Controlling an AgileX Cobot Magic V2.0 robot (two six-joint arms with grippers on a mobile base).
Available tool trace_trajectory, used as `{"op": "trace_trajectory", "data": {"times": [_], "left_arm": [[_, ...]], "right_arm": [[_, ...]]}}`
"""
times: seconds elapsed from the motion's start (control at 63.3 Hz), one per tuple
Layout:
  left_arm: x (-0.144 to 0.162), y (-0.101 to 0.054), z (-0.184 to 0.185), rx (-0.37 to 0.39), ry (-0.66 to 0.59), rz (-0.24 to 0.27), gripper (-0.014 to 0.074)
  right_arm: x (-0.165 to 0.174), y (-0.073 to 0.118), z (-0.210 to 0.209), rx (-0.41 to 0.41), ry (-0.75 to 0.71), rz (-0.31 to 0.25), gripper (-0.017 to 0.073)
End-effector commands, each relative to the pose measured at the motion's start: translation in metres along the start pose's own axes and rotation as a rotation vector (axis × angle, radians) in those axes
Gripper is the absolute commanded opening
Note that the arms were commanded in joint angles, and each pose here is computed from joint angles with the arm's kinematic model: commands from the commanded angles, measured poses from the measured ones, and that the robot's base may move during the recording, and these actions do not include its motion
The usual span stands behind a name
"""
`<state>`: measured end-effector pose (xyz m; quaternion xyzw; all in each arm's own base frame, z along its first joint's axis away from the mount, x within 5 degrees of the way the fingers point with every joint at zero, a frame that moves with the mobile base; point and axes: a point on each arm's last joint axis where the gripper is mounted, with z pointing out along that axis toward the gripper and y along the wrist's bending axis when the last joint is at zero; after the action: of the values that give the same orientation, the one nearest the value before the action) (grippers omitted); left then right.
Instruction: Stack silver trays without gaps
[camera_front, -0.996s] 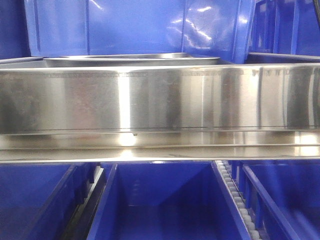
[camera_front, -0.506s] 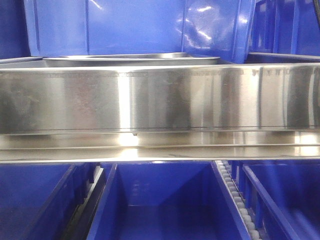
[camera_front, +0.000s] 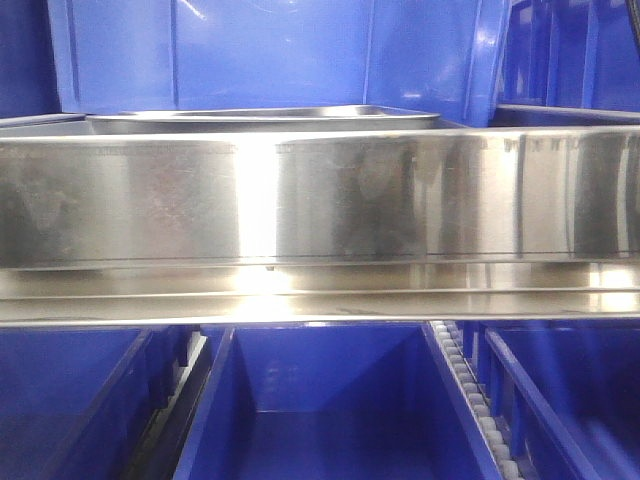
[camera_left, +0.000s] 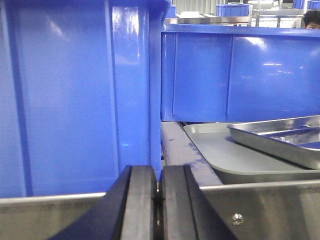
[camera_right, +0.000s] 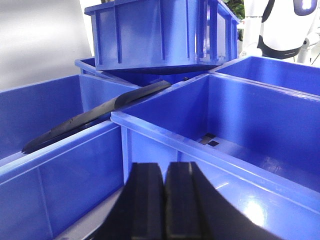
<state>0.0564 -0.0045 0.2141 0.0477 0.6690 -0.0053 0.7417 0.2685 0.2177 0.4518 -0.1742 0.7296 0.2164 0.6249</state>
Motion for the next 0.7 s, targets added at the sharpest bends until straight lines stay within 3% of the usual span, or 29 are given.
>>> {"op": "trace_trajectory", "data": {"times": [0.0, 0.364, 0.553, 0.68], "left_arm": [[-0.002, 0.0, -0.001, 0.004, -0.015, -0.005, 0.0004], [-0.002, 0.0, -0.001, 0.004, -0.015, -0.005, 0.0004], [-0.002, 0.0, -0.001, 0.004, -0.015, -0.005, 0.0004], [-0.002, 0.0, -0.001, 0.004, -0.015, -0.005, 0.0004]], "right_arm": [[-0.007, 0.001, -0.005, -0.013, -0.038, -0.02, -0.0084], [-0.003, 0.007, -0.02, -0.038, -0.029, -0.019, -0.0084], [0.03, 0.011, -0.077, -0.105, 0.015, -0.031, -0.0084], [0.06, 0.001, -0.127, -0.184, -0.046, -0.006, -0.0084]]}}
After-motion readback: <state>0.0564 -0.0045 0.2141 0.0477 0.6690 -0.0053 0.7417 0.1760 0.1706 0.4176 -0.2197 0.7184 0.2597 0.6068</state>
